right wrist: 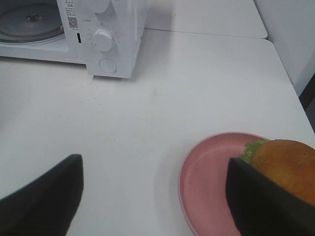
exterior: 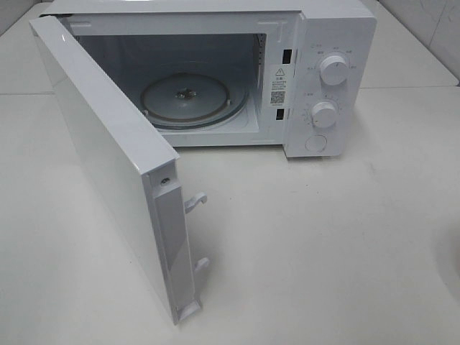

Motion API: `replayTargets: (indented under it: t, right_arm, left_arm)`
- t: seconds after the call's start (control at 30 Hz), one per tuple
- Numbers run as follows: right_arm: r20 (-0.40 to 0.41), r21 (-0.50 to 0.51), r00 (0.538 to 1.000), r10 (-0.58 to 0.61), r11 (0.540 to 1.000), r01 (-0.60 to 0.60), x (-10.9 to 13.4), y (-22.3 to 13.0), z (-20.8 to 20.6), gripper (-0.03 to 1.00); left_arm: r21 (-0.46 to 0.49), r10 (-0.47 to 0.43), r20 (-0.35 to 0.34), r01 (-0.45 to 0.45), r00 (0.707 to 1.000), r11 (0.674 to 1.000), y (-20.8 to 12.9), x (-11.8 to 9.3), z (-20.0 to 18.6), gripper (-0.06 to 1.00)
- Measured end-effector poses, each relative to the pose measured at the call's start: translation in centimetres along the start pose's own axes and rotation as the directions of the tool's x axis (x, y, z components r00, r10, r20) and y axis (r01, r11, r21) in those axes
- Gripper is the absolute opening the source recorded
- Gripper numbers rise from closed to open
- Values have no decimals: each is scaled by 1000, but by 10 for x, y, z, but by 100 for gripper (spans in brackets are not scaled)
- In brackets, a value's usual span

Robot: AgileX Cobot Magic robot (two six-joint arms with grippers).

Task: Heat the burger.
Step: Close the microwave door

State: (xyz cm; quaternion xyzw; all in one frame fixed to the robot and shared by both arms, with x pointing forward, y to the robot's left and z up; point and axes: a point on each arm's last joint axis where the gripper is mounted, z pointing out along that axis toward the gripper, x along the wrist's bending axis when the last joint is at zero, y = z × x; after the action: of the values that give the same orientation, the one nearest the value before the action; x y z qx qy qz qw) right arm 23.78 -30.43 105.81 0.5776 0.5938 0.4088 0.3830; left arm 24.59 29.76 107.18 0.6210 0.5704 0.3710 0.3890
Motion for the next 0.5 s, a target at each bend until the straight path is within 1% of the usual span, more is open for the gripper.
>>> replayTargets:
  t: [0.03, 0.07, 0.1, 0.13, 0.17, 0.2, 0.23, 0.27, 0.3, 0.33, 0.37, 0.4, 0.43, 0.47, 0.5]
  right_arm:
    - [0, 0, 1000, 0, 1000, 0, 0, 0, 0, 76]
    - [0, 0, 1000, 0, 1000, 0, 0, 0, 0, 76]
    - [0, 0, 1000, 0, 1000, 0, 0, 0, 0, 76]
    - [0, 0, 1000, 0, 1000, 0, 0, 0, 0, 76]
    - [0, 0, 1000, 0, 1000, 0, 0, 0, 0, 76]
    - [0, 0, 1000, 0, 1000, 0, 0, 0, 0, 76]
    - [0, 0, 1000, 0, 1000, 0, 0, 0, 0, 76]
    - [0, 0, 1000, 0, 1000, 0, 0, 0, 0, 76]
    - [0, 0, 1000, 0, 1000, 0, 0, 0, 0, 76]
    - [0, 0, 1000, 0, 1000, 0, 0, 0, 0, 76]
    - [0, 0, 1000, 0, 1000, 0, 0, 0, 0, 76]
    - [0, 0, 1000, 0, 1000, 0, 0, 0, 0, 76]
    - [0, 0, 1000, 0, 1000, 0, 0, 0, 0, 76]
    - [0, 0, 1000, 0, 1000, 0, 0, 0, 0, 76]
    - [0, 0, 1000, 0, 1000, 0, 0, 0, 0, 76]
  left_arm:
    - [-1, -1, 0, 1, 1000, 1000, 2, 0, 2, 77]
    - [-1, -1, 0, 1, 1000, 1000, 2, 0, 2, 77]
    - [-9, -3, 1, 3, 1000, 1000, 7, 0, 7, 66]
    - [-12, -5, 2, 5, 1000, 1000, 10, 1, 9, 61]
    - [-12, -5, 2, 5, 1000, 1000, 10, 1, 9, 61]
    - [-21, -11, 5, 11, 1000, 1000, 15, 1, 14, 48]
    - [-21, -11, 5, 11, 1000, 1000, 15, 1, 14, 48]
    - [-24, -19, 11, 19, 1000, 1000, 19, 0, 19, 41]
    - [-29, -22, 13, 22, 1000, 999, 21, 0, 21, 29]
    - [-29, -22, 13, 22, 1000, 999, 21, 0, 21, 29]
    - [-26, -24, 12, 24, 1000, 999, 25, 1, 27, 16]
    - [-26, -24, 12, 24, 1000, 999, 25, 1, 27, 16]
    - [-24, -25, 12, 26, 1000, 999, 27, 1, 30, 10]
    - [-24, -27, 11, 27, 1000, 999, 31, 2, 35, 2]
    - [-24, -27, 11, 27, 1000, 999, 31, 2, 35, 2]
